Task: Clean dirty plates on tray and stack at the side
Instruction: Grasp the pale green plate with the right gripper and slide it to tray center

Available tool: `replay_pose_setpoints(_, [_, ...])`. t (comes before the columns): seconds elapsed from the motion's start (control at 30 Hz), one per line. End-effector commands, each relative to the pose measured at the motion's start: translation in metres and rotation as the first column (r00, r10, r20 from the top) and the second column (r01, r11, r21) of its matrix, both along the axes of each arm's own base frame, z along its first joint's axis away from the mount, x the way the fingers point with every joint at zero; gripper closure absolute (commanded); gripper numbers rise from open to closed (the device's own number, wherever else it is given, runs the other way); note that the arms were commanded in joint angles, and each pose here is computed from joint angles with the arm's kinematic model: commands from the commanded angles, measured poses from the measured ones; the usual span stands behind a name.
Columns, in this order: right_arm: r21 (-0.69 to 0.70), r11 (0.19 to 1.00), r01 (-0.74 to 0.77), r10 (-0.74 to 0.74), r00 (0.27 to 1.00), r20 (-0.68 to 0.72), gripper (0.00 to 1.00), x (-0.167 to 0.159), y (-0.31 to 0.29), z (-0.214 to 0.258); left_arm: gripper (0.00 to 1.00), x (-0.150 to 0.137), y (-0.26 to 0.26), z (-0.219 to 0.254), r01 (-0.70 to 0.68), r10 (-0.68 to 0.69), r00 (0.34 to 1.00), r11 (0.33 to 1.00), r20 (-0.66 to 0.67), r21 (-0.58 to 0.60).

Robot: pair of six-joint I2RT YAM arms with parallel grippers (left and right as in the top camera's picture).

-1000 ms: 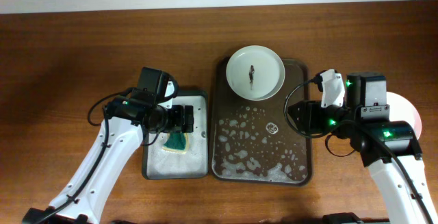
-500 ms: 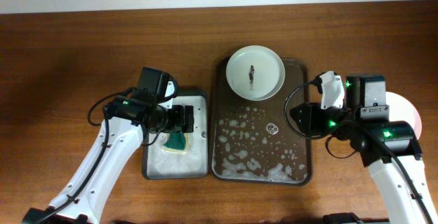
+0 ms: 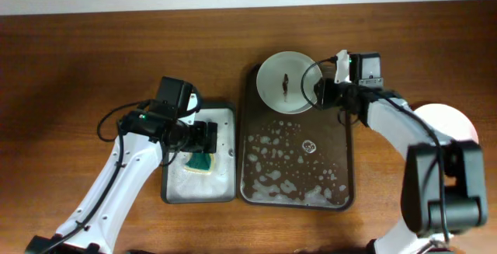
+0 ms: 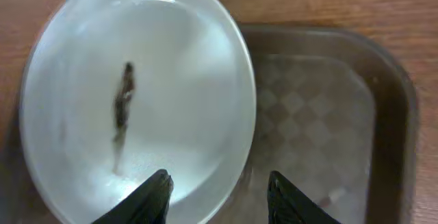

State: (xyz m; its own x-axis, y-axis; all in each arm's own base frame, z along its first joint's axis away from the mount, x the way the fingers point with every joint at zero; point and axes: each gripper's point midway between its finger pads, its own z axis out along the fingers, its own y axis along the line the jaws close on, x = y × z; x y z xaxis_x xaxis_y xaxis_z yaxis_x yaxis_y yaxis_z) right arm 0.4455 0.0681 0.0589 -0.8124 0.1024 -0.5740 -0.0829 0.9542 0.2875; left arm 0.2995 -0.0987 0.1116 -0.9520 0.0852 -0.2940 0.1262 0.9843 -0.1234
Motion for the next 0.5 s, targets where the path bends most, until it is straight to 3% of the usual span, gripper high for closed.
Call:
replay_pose_setpoints(0.0, [-0.036, 0.999, 0.026, -0.024, 0.998, 0.066, 0.53, 0.027, -0.003, -0.019, 0.01, -0.002, -0.005, 0.003, 0.02, -0.02, 1.0, 0.999, -0.003, -0.035])
replay_pose_setpoints(0.07, [-0.051, 0.998, 0.039, -0.036, 0.998, 0.057, 0.57, 0.03, -0.006, -0.033, 0.01, -0.002, -0.005, 0.003, 0.02, -0.02, 1.0, 0.999, -0.003, -0.035])
replay_pose_setpoints(0.2, [-0.013, 0.996, 0.088, -0.088, 0.996, 0.01, 0.96, 0.028, -0.006, -0.052, 0.01, -0.002, -0.005, 0.003, 0.02, -0.02, 1.0, 0.999, -0.002, -0.035])
replay_pose_setpoints(0.27, [0.024, 0.99, 0.142, -0.14, 0.989, -0.044, 0.96, 0.016, -0.007, -0.038, 0.0, -0.003, -0.005, 0.003, 0.02, -0.02, 1.0, 0.999, -0.003, -0.035])
replay_pose_setpoints(0.4, [0.02, 0.989, 0.146, -0.145, 0.988, -0.052, 0.96, -0.032, -0.01, 0.049, 0.0, -0.002, -0.005, 0.003, 0.02, -0.02, 1.0, 0.999, -0.003, -0.035])
replay_pose_setpoints(0.47, [0.0, 0.989, 0.151, -0.149, 0.98, -0.133, 0.96, -0.082, -0.014, 0.075, 0.0, -0.002, -0.005, 0.003, 0.02, -0.02, 1.0, 0.999, -0.003, -0.035])
